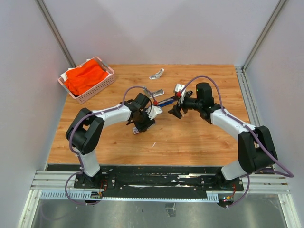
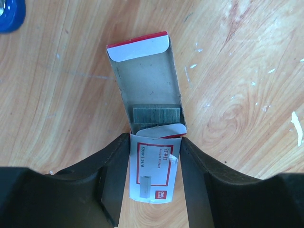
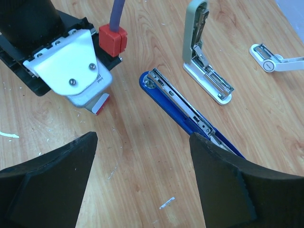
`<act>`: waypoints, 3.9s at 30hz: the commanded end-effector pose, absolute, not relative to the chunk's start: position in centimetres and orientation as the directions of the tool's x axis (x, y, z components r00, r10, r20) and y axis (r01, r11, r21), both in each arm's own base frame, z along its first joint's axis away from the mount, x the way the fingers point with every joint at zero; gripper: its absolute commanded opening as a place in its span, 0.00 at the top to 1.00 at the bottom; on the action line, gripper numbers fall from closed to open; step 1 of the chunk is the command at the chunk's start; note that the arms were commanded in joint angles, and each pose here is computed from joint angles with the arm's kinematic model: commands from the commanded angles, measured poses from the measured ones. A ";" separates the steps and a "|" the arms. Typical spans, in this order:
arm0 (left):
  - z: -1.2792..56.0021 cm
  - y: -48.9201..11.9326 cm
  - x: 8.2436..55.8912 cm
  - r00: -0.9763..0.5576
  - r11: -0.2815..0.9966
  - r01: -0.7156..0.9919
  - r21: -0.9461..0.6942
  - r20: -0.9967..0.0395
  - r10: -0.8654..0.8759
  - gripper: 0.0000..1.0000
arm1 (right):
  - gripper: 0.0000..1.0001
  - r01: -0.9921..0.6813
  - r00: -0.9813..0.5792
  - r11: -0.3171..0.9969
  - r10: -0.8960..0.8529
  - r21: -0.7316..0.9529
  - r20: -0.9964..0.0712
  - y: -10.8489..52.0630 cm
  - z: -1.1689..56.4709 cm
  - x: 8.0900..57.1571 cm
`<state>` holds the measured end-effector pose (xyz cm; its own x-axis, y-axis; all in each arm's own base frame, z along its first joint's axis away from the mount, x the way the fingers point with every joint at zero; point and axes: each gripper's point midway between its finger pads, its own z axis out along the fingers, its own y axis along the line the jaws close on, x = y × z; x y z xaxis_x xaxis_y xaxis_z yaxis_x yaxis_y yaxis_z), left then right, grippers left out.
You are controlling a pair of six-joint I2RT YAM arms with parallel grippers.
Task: Unload the staples from the stapler
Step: Adjust the staple box at the center of the board.
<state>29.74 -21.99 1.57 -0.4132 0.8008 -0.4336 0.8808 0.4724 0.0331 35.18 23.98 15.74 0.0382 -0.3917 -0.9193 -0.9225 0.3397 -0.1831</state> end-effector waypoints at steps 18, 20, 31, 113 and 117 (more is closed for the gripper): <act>-0.7 -25.8 29.1 -0.296 0.329 0.942 0.059 -0.313 0.902 0.47 | 0.19 -0.879 0.047 0.433 -0.337 -0.199 -0.940 20.9 19.1 35.8; -0.6 -26.0 29.4 -0.288 0.324 0.943 0.071 -0.310 0.906 0.47 | 0.19 -0.875 0.043 0.442 -0.334 -0.197 -0.941 20.5 19.1 35.9; 1.6 -26.5 29.1 -0.283 0.318 0.947 0.054 -0.336 0.899 0.33 | 0.19 -0.866 0.050 0.459 -0.315 -0.198 -0.948 20.0 19.9 36.0; 5.5 -31.2 33.7 -0.043 0.160 0.940 0.302 -0.360 0.932 0.25 | 0.19 -0.811 0.071 0.550 -0.250 -0.202 -0.966 17.9 22.9 36.3; 8.8 -31.2 33.0 -0.012 0.157 0.937 0.312 -0.420 0.907 0.15 | 0.17 -0.788 0.061 0.582 -0.251 -0.201 -0.966 17.1 23.7 36.3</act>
<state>33.70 -30.49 4.11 -0.0571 0.9461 -0.3188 0.9428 0.1561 0.2944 36.13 18.28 22.11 0.0463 -0.2636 -0.9635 -0.8228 0.5369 -0.1864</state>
